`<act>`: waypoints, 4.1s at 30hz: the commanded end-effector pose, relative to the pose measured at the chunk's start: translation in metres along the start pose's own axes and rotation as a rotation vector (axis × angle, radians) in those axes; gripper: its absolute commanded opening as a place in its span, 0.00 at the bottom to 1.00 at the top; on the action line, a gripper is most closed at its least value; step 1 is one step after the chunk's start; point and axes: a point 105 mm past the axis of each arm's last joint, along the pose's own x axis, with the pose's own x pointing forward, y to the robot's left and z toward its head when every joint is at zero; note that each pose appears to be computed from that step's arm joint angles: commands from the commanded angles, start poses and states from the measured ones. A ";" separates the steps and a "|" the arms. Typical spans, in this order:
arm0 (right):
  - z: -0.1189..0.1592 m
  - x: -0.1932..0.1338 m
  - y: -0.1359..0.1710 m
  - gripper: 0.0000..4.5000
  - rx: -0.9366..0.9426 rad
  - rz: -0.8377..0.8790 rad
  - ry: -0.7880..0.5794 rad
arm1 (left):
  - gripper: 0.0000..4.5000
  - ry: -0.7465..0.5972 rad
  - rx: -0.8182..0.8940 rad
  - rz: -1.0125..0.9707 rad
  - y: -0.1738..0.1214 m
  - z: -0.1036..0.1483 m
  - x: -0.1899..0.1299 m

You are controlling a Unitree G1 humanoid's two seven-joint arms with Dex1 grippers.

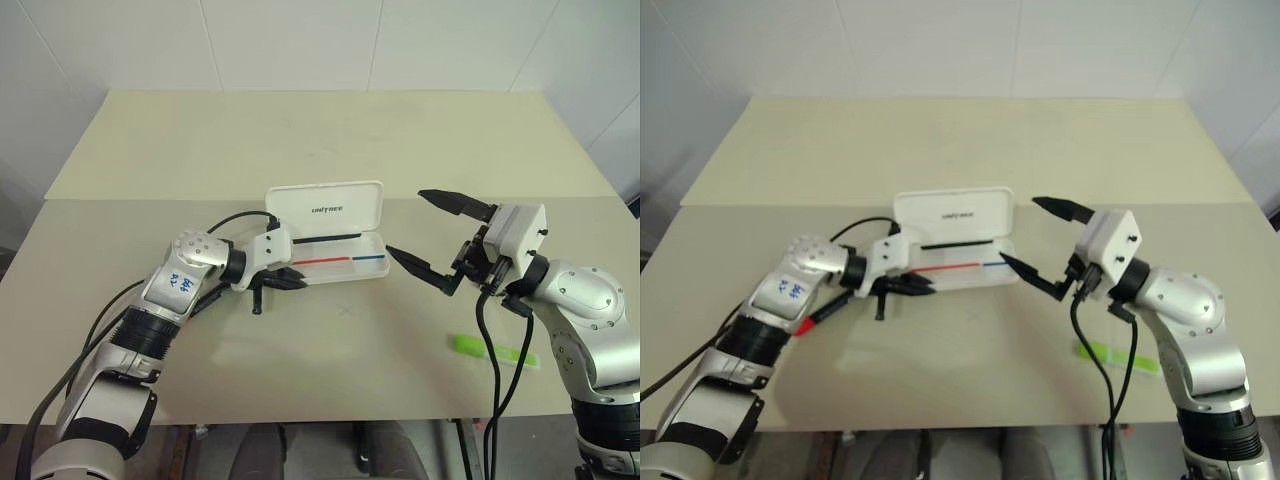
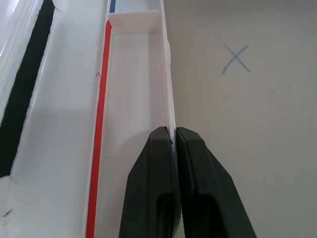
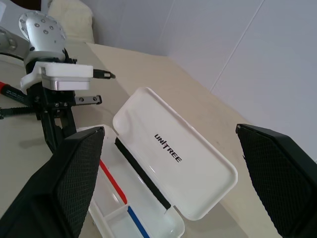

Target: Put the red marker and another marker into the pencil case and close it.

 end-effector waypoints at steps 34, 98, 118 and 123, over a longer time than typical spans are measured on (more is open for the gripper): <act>-0.005 -0.071 0.018 1.00 0.115 0.076 0.250 | 0.01 0.020 -0.002 -0.177 -0.076 0.004 0.022; 0.023 -0.006 0.033 1.00 0.168 0.325 -0.032 | 1.00 -0.116 -0.357 0.585 -0.067 -0.105 -0.136; 0.024 -0.005 0.029 1.00 0.149 0.277 -0.031 | 0.14 -0.018 -0.401 0.610 -0.065 -0.109 -0.105; 0.022 -0.006 0.028 1.00 0.150 0.271 -0.024 | 0.14 -0.061 -0.320 0.530 -0.069 -0.093 -0.098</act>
